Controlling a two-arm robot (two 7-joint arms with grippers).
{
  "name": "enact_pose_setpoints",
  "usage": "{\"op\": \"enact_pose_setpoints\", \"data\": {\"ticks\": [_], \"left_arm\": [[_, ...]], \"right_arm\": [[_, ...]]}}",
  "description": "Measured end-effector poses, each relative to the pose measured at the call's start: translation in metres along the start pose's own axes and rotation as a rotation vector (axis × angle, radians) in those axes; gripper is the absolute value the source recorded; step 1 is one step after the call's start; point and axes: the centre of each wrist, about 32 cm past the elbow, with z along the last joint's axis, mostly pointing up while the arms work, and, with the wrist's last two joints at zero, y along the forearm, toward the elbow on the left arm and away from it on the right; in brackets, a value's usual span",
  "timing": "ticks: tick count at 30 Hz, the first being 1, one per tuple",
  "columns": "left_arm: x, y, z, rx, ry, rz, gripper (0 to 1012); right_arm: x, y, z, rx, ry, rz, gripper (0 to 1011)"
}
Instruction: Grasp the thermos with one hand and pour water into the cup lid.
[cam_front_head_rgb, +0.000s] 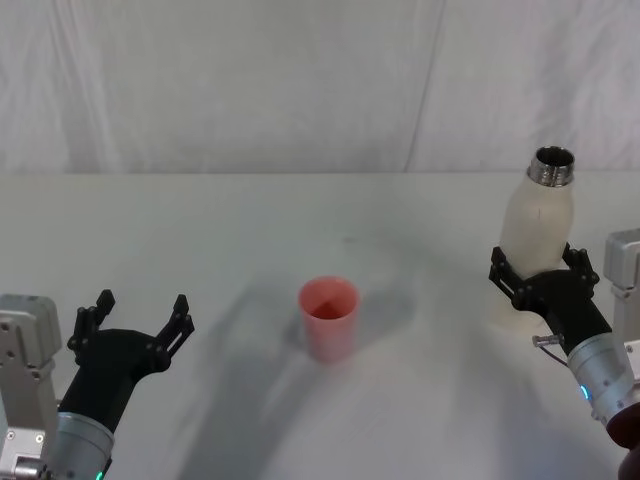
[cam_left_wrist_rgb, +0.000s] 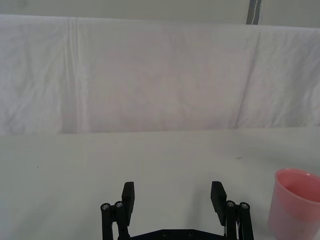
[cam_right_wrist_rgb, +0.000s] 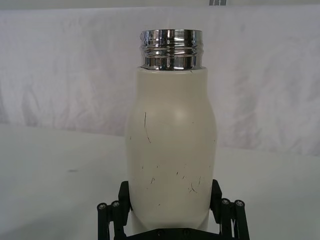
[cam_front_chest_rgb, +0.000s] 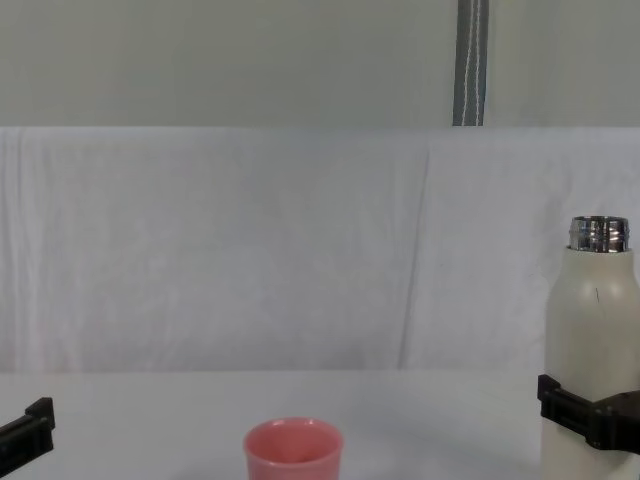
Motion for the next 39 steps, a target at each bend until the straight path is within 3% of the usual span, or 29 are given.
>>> {"op": "enact_pose_setpoints", "data": {"ticks": [11,20,26,28,39], "left_arm": [[0.0000,0.000,0.000,0.000,0.000,0.000,1001],[0.0000,0.000,0.000,0.000,0.000,0.000,1001],[0.0000,0.000,0.000,0.000,0.000,0.000,1001],[0.0000,0.000,0.000,0.000,0.000,0.000,1001],[0.0000,0.000,0.000,0.000,0.000,0.000,1001]], "right_arm": [[-0.0002,-0.002,0.002,0.005,0.000,0.000,950],[0.0067,-0.025,0.019,0.038,-0.013,-0.045,950],[0.0114,-0.041,0.030,0.042,-0.054,-0.073,950],[0.0125,-0.046,0.037,0.041,-0.092,-0.075,950],[0.0144,-0.048,0.059,0.035,-0.222,-0.060,950]]}}
